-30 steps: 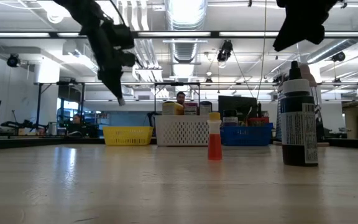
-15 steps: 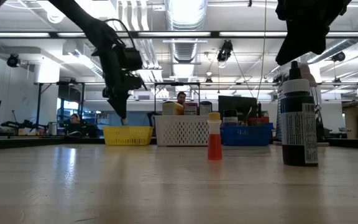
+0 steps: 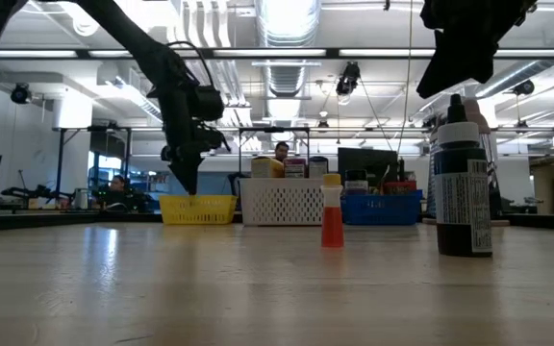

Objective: Pick & Place Kitchen Items
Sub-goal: Put the black food coloring bottle into the yellow basket

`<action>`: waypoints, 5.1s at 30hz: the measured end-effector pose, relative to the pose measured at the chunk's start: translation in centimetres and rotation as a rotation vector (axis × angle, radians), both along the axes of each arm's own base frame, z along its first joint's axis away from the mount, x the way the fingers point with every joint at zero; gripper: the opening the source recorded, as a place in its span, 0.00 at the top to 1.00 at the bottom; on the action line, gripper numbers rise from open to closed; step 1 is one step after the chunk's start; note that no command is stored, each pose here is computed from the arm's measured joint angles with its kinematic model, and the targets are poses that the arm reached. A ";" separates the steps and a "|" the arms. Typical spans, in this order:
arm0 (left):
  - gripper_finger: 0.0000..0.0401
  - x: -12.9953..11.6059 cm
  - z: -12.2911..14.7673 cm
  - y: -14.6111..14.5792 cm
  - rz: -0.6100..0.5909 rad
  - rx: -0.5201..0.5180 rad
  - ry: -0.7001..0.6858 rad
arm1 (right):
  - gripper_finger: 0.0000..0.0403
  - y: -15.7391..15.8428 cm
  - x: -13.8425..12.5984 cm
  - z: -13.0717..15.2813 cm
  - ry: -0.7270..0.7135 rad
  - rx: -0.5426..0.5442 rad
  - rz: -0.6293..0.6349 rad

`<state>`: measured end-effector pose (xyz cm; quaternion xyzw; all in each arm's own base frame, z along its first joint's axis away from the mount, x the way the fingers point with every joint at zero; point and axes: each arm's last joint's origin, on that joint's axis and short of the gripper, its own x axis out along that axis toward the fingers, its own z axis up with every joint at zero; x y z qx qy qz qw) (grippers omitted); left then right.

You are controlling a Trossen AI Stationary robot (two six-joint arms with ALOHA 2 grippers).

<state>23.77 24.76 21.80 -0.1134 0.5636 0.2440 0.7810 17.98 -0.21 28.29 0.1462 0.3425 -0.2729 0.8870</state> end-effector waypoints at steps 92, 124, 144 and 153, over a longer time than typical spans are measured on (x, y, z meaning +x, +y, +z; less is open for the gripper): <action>0.59 1.6 -2.9 2.1 -0.034 -0.116 0.095 | 0.87 -0.2 0.1 0.1 0.010 -0.047 0.016; 0.59 -2.7 14.5 -7.1 0.015 0.111 -0.308 | 0.69 -0.2 0.3 0.2 -0.017 -0.032 0.014; 0.59 -4.7 11.1 -22.4 -0.398 0.001 -0.788 | 0.64 12.0 -0.2 -3.8 0.141 0.135 0.237; 0.59 -3.7 10.2 -22.3 -0.371 -0.019 -0.817 | 0.56 17.7 -2.3 -7.9 0.146 0.177 0.086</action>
